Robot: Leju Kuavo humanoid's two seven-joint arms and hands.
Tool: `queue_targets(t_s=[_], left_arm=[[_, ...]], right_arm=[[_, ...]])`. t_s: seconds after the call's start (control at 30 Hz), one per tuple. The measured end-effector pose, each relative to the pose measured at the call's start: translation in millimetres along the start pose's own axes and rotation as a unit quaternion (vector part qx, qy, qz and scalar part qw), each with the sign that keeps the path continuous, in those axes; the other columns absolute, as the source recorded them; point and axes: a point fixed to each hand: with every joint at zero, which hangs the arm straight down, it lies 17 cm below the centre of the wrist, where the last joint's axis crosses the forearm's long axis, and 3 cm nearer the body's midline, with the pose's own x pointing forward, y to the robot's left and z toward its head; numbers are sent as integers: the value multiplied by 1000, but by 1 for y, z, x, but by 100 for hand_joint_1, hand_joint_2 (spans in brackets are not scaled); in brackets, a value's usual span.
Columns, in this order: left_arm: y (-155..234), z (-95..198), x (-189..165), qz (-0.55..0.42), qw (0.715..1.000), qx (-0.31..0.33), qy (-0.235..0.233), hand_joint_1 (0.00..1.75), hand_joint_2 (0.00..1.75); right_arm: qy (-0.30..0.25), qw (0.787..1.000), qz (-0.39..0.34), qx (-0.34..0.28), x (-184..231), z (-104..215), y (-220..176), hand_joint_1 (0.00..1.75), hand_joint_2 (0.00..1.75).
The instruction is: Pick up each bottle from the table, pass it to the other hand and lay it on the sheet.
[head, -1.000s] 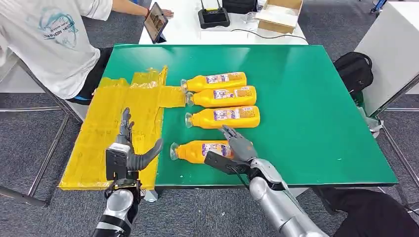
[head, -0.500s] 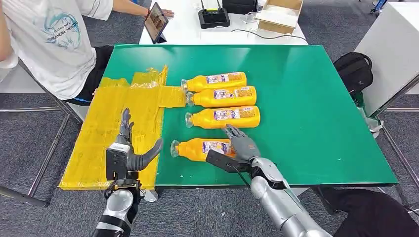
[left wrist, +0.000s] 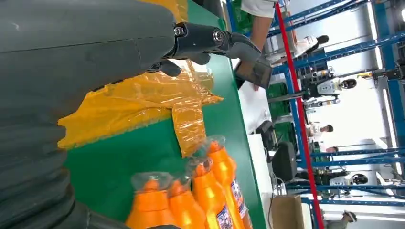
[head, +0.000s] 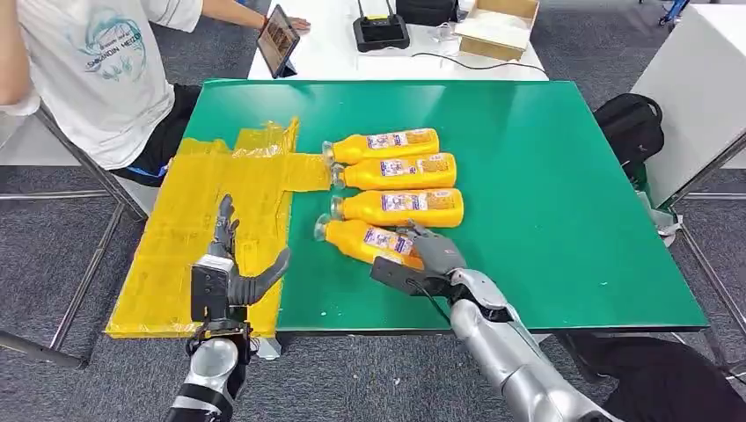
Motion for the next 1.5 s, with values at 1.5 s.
queue_targets(t_s=[1.5], left_arm=[[-4,0,-6,51,998,21,12,0,175]], right_arm=[[-237,852,-236,-402,97,111,-167,175,175]])
